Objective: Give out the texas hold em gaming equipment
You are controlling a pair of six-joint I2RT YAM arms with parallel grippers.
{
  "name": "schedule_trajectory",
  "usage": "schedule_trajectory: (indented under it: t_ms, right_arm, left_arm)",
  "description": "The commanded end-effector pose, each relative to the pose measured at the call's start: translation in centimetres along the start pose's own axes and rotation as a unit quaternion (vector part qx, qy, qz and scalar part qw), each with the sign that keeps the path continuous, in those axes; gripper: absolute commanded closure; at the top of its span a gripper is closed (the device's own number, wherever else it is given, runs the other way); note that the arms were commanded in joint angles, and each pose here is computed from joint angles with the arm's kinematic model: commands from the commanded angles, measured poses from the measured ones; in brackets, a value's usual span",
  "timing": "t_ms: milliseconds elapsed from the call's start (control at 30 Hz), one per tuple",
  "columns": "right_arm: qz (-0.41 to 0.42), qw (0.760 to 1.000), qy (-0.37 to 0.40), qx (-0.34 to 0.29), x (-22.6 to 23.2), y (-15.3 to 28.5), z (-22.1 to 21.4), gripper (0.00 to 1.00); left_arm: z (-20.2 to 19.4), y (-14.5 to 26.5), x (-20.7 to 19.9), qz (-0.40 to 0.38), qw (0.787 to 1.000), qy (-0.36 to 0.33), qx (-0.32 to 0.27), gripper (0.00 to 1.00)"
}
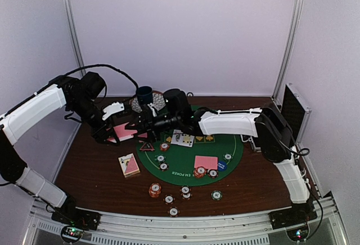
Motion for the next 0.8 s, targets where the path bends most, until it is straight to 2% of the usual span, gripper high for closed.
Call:
schedule_trajectory:
  t_ms: [0, 267, 533, 767]
  right_arm:
    - [-0.001, 1.0, 0.003, -0.01, 1.0, 1.6, 0.4, 0.45]
    - [0.024, 0.999, 0.024, -0.008, 3.8, 2.7, 0.1, 0.46]
    - [0.029, 0.999, 0.029, -0.006, 4.9, 3.5, -0.5, 0.72]
    - [0.037, 0.999, 0.026, 0.0, 4.9, 3.3, -0.7, 0.75]
  left_arm:
    - [0.7, 0.6, -0.1, 0.004, 0.999, -0.019, -0.028, 1.0]
    - [0.5, 0.4, 0.0, 0.007, 1.0, -0.018, -0.02, 1.0]
    - [0.5, 0.2, 0.1, 0.01, 1.0, -0.018, -0.016, 1.0]
    - [0.5, 0.3, 0.1, 0.012, 1.0, -0.018, -0.015, 1.0]
Point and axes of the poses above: each gripper's point midway between its finger pads, its own y axis back along the fingers, its own x axis along the line the jaws close on, z = x × y, the point moved 10 cm from there along y, back along the fingers, and after that the axes turned 3 degrees about y, right-handed, at the moved point
